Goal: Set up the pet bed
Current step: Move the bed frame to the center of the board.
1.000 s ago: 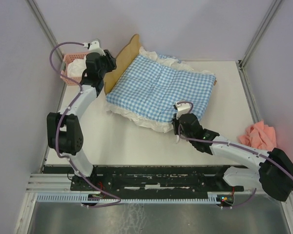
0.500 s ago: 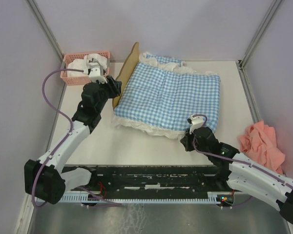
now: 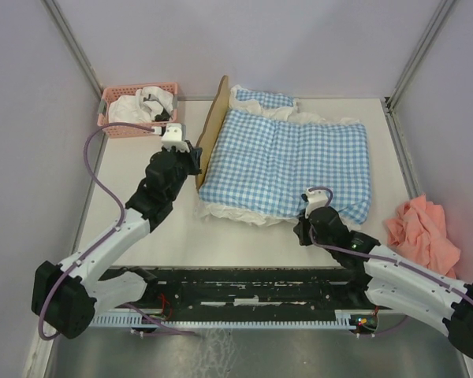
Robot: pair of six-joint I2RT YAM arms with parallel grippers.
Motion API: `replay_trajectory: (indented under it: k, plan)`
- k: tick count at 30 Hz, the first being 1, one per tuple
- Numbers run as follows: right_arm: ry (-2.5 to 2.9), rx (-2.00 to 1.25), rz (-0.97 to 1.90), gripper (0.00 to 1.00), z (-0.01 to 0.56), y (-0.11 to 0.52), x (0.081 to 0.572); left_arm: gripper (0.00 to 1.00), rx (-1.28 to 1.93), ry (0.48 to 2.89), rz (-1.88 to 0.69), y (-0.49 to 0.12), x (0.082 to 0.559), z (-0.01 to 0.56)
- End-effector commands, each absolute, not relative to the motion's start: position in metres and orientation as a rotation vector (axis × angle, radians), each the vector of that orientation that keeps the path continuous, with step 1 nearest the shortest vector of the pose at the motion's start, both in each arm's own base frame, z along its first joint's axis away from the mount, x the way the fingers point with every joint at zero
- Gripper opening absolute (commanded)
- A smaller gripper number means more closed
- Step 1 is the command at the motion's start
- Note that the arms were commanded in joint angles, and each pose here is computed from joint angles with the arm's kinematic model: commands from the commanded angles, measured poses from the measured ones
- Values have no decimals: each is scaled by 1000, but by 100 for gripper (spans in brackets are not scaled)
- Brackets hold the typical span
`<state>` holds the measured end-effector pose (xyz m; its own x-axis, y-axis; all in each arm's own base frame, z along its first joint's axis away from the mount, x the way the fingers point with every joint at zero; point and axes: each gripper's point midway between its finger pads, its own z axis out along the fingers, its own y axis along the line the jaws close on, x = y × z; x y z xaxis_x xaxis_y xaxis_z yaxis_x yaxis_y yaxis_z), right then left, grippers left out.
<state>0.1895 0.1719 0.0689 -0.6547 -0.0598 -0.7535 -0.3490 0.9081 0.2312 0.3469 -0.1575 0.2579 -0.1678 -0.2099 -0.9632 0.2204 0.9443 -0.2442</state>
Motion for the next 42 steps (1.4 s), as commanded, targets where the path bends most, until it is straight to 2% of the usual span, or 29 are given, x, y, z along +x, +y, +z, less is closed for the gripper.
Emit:
replay_trajectory:
  k: [1,7,12,18,20,21,22,23,25,27,35,39,42]
  plan:
    - [2140,-231,360,2,82,172,223,3,-17,1674,-212,-148,384,283]
    - [2081,-267,341,2,109,207,264,3,-74,1656,-58,-127,440,295]
    - [2083,-348,428,2,120,243,279,3,-96,1636,-99,-99,479,301]
    - [2076,-353,498,2,117,260,283,3,2,1641,-139,-94,498,300]
    - [2081,-360,513,2,114,265,283,8,-20,1653,-128,-90,499,299]
    - [2086,-368,522,2,112,267,283,17,-36,1659,-127,-88,498,300]
    - [2093,-372,524,2,110,267,282,34,-58,1662,-134,-87,496,302]
    - [2095,-375,523,2,109,267,282,44,-70,1666,-146,-87,493,304]
    - [2101,-378,518,2,106,264,279,55,-85,1675,-182,-89,484,308]
    - [2108,-381,508,2,101,259,275,61,-118,1691,-206,-88,472,311]
    - [2126,-371,471,2,94,234,260,65,-171,1730,-136,-69,411,304]
    - [2120,-386,500,2,100,234,254,61,-71,1692,-276,-92,379,310]
    - [2125,-388,537,2,96,232,245,57,151,1658,-454,-137,349,306]
